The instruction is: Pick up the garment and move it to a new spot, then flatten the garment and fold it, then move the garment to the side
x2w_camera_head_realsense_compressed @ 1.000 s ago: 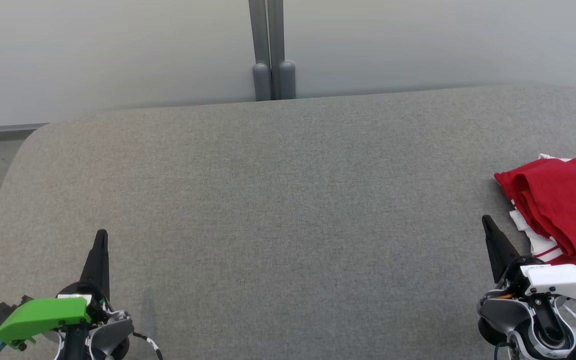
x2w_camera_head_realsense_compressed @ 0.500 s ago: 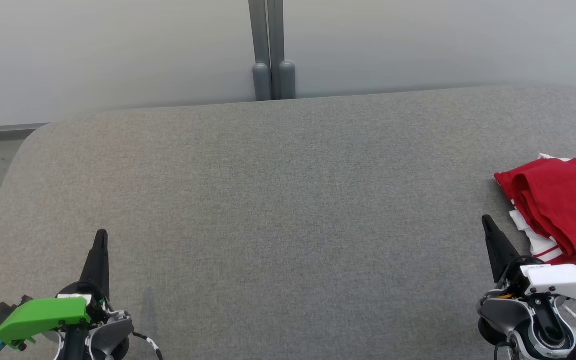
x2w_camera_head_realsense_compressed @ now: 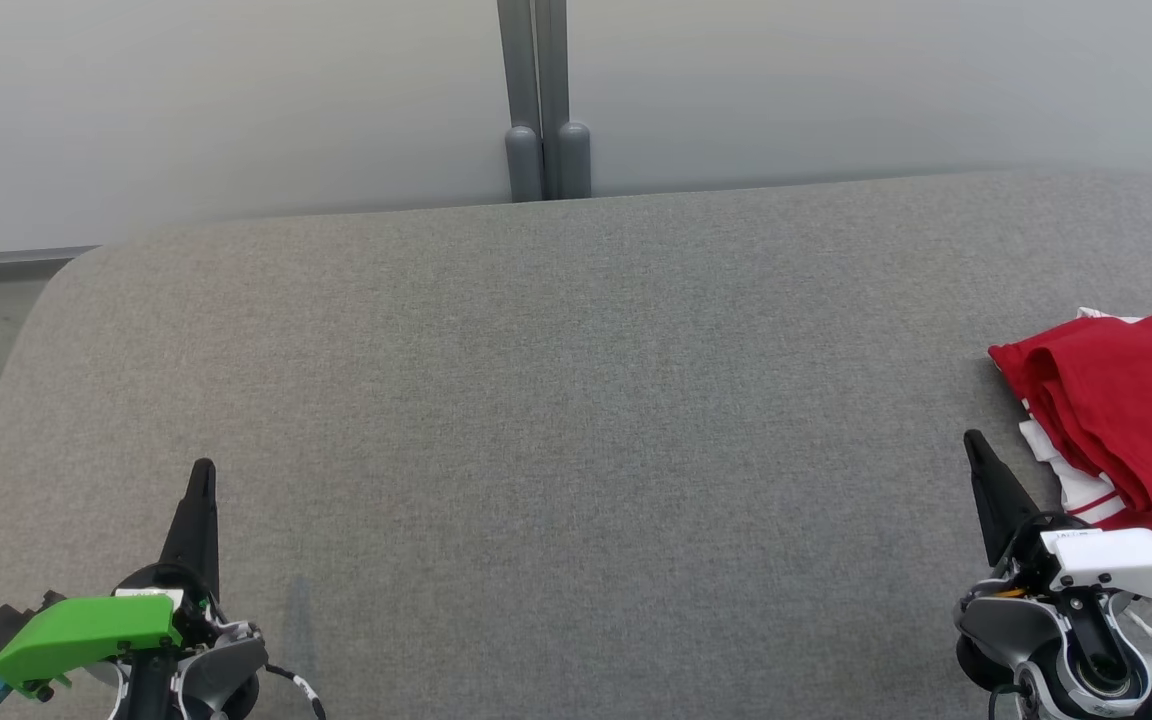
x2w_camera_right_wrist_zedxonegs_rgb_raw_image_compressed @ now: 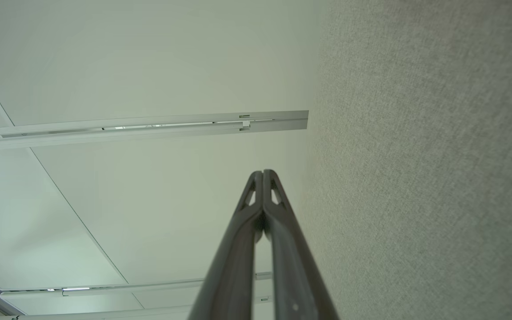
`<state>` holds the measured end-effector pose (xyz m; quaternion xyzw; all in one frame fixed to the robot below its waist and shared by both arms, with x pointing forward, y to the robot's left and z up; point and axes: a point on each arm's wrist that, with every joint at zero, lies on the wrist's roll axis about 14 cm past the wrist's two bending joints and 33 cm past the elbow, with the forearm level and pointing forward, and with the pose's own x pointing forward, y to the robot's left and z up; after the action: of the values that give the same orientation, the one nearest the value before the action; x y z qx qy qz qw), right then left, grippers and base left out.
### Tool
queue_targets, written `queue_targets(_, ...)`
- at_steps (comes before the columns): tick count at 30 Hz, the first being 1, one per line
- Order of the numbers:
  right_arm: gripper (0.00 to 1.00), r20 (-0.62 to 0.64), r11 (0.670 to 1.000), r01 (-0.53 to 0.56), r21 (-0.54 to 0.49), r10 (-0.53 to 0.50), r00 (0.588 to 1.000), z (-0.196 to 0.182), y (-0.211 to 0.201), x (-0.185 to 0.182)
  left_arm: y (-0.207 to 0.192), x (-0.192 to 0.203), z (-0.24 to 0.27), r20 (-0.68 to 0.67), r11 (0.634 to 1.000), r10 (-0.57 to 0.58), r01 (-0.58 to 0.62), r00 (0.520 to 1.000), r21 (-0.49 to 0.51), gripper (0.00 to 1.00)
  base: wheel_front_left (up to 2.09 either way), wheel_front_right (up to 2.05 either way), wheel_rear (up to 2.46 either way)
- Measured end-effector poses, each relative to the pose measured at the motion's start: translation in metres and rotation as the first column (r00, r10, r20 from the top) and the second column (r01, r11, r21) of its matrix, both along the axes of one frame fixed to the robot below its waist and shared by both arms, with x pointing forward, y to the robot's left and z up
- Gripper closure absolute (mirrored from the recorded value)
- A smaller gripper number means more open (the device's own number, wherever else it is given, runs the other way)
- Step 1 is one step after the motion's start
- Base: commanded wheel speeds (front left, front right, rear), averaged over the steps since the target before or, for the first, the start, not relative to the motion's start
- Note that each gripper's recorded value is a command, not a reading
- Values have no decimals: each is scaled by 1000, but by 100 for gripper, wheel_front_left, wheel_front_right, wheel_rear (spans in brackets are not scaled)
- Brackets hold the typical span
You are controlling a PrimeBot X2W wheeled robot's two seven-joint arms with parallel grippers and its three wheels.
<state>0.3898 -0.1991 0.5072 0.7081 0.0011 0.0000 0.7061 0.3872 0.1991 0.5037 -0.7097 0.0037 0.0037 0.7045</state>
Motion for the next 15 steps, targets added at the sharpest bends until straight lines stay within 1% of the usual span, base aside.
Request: queue_targets(15,100,0,1000,0,0,0,1000,0,0,0,0,0,0,0,1000,0,0,1000,0,100,0,0,0)
